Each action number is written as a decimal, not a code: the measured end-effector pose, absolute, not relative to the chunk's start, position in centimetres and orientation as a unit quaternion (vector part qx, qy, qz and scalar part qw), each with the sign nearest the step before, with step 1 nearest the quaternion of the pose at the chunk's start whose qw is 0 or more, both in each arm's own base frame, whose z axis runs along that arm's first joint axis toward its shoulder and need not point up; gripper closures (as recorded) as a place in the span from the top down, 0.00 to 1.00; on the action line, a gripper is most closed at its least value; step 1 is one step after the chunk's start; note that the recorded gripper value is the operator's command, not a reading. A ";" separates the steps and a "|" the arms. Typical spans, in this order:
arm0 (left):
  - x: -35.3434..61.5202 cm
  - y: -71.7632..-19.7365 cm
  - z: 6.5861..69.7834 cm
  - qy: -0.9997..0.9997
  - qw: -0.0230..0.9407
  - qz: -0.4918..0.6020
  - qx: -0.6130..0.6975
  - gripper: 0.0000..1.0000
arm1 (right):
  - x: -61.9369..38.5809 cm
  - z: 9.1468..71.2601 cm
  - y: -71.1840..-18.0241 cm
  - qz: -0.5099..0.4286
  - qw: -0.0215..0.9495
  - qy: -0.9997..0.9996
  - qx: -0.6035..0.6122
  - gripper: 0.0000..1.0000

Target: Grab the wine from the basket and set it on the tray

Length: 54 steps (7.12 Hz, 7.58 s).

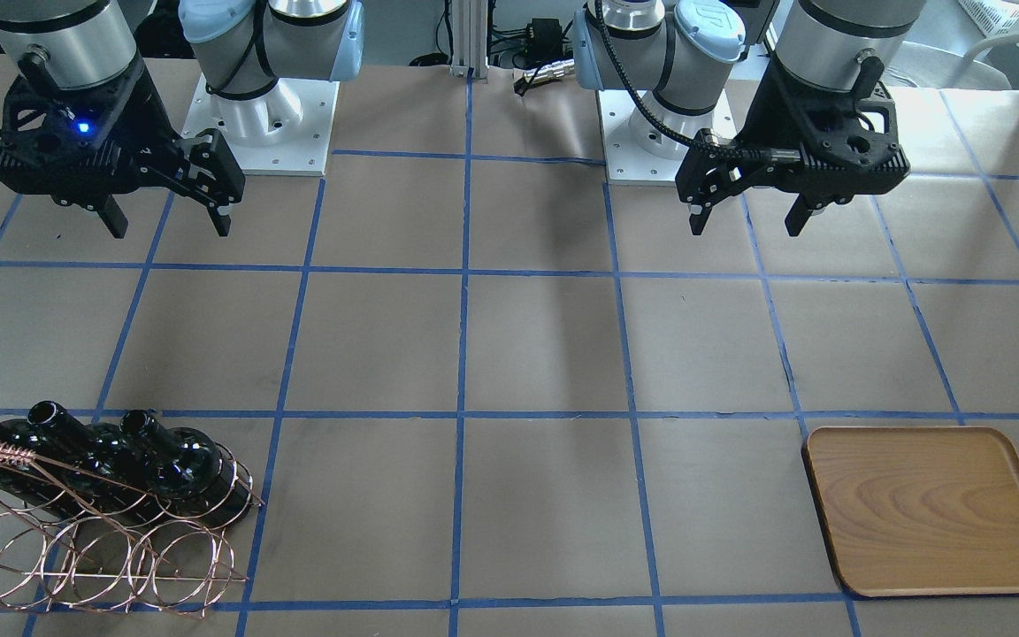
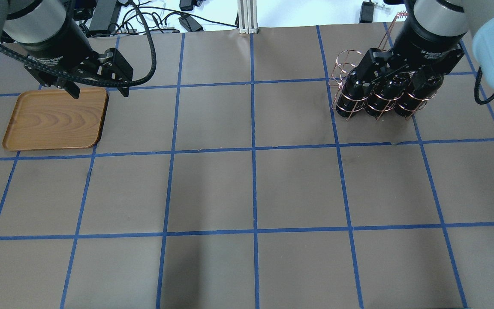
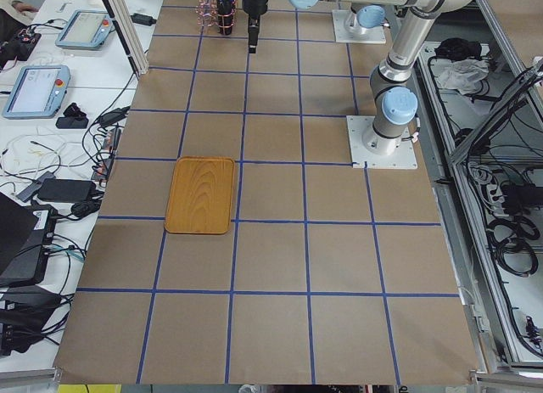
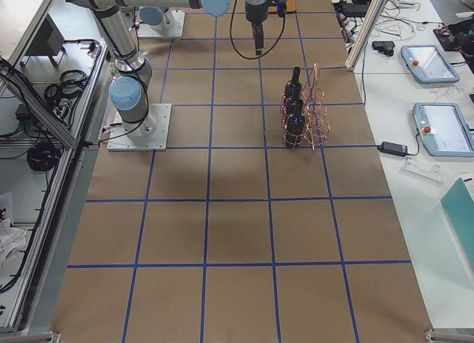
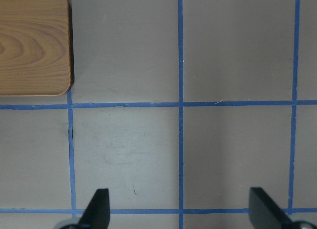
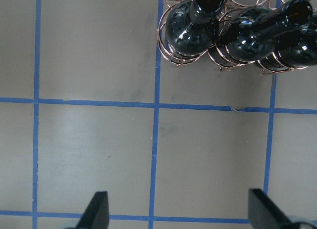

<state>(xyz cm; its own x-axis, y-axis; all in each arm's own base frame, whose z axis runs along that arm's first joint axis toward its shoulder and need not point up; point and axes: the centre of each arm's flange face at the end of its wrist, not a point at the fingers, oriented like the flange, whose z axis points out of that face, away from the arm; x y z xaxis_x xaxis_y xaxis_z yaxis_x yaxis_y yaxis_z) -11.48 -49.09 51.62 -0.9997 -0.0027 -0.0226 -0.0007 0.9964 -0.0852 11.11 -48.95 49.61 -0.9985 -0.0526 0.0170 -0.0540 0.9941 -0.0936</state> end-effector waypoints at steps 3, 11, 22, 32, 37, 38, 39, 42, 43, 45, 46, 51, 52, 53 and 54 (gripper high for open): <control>-11.5 -49.1 51.6 0.999 0.012 -0.043 -0.001 1.00 | 11.1 49.8 -49.0 0.050 0.008 -0.998 0.028 1.00; -11.5 -49.1 51.6 0.999 0.012 -0.043 -0.001 1.00 | 6.0 44.0 -60.3 0.067 0.003 -0.997 0.025 0.99; -11.5 -49.1 51.6 0.999 0.009 -0.043 -0.001 1.00 | -0.1 37.8 -64.9 0.023 -0.002 -1.000 -0.016 0.76; -11.5 -49.2 51.6 0.999 0.008 -0.044 -0.001 1.00 | -0.2 37.9 -64.9 0.019 0.001 -1.000 -0.017 0.29; -11.5 -49.2 51.5 0.999 0.008 -0.043 -0.001 1.00 | -0.1 38.7 -64.6 0.024 0.002 -1.000 -0.016 0.19; -11.5 -49.2 51.5 0.999 0.008 -0.043 -0.001 1.00 | -0.1 38.9 -64.6 0.025 0.003 -1.000 -0.016 0.17; -11.5 -49.2 51.5 0.999 0.008 -0.043 -0.001 1.00 | -0.1 39.0 -64.5 0.026 0.003 -1.000 -0.016 0.15; -11.4 -49.2 51.5 0.999 0.008 -0.043 -0.002 1.00 | 0.0 40.2 -63.9 0.028 0.003 -0.999 -0.016 0.15; -11.4 -49.2 51.5 0.999 0.008 -0.043 -0.002 1.00 | 0.1 40.8 -63.5 0.029 0.003 -0.999 -0.016 0.15; -11.4 -49.2 51.5 0.999 0.008 -0.043 -0.002 1.00 | 0.2 41.6 -63.0 0.031 0.004 -0.999 -0.016 0.15; -11.4 -49.2 51.5 0.999 0.008 -0.043 -0.002 1.00 | 0.2 42.0 -62.8 0.032 0.004 -0.999 -0.017 0.15; -11.4 -49.2 51.5 0.999 0.008 -0.043 -0.002 1.00 | 0.2 46.6 -61.1 0.033 0.022 -0.999 -0.014 0.15; -11.4 -49.2 51.5 0.999 0.008 -0.043 -0.002 1.00 | 0.3 47.7 -60.4 0.036 0.025 -0.999 -0.014 0.15; -11.4 -49.2 51.5 0.999 0.008 -0.043 -0.002 1.00 | 0.4 48.9 -59.9 0.040 0.026 -0.999 -0.014 0.15; -11.4 -49.2 51.5 0.999 0.008 -0.043 -0.002 1.00 | 0.5 50.0 -59.4 0.038 0.026 -0.999 -0.013 0.15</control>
